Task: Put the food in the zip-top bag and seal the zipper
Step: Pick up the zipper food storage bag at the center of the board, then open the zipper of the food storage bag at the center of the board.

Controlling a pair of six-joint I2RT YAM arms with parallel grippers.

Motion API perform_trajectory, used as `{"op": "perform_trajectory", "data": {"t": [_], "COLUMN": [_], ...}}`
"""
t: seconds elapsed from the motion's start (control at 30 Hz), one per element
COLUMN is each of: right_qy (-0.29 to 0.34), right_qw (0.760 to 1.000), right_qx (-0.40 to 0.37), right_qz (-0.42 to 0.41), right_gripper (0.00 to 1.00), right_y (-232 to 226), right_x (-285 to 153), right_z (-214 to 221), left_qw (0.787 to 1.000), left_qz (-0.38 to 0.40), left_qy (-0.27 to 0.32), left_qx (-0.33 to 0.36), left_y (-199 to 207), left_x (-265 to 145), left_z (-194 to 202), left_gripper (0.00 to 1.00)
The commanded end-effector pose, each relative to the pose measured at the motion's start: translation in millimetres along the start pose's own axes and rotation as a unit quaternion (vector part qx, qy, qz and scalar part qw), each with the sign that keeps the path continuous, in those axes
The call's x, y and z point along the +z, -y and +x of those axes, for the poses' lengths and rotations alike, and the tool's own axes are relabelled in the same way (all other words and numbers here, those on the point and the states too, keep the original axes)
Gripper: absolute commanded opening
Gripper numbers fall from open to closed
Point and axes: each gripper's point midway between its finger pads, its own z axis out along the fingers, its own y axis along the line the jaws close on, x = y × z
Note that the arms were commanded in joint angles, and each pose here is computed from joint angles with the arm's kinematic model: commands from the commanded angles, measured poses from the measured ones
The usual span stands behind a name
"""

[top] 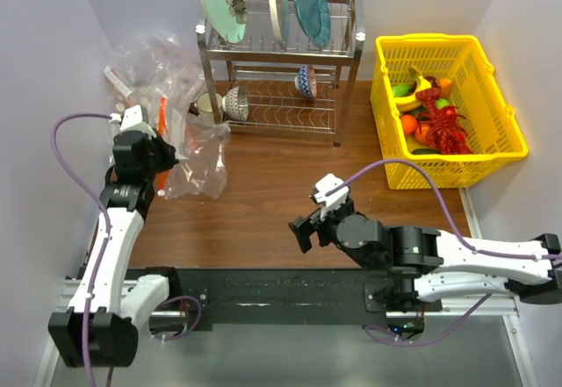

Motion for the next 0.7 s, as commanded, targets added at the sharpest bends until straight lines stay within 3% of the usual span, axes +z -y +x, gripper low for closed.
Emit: {"op": "perform_trajectory", "data": {"t": [0.0,0.2,0.43,0.67], "right_qy": [0.040,0.042,0.053,0.042], "right_qw": [0.996,0.993,0.979,0.960], "right_qx": [0.062,0.090,0.196,0.276], "right_qz": [-0.044,-0.056,-0.031,-0.037], "right_gripper": [0.96,0.92,0.81,0.71], "right_y": [-31,-56,-25,-12], "right_x": [9,33,66,103], "right_z": [-34,-49,-85,-109], "left_qw": [0.996,0.990,0.981,0.975], "left_qz": [0.087,0.131,0.183,0.217], "left_qy": [-0.013,-0.034,-0.048,-0.036], "left_qx": [-0.033,-0.045,-0.044,-0.033], "left_y": [41,64,82,102], "left_x": [-23,-34,-36,-43], "left_z": [18,43,81,90], "left_gripper": [0.00,0.00,0.00,0.00]}}
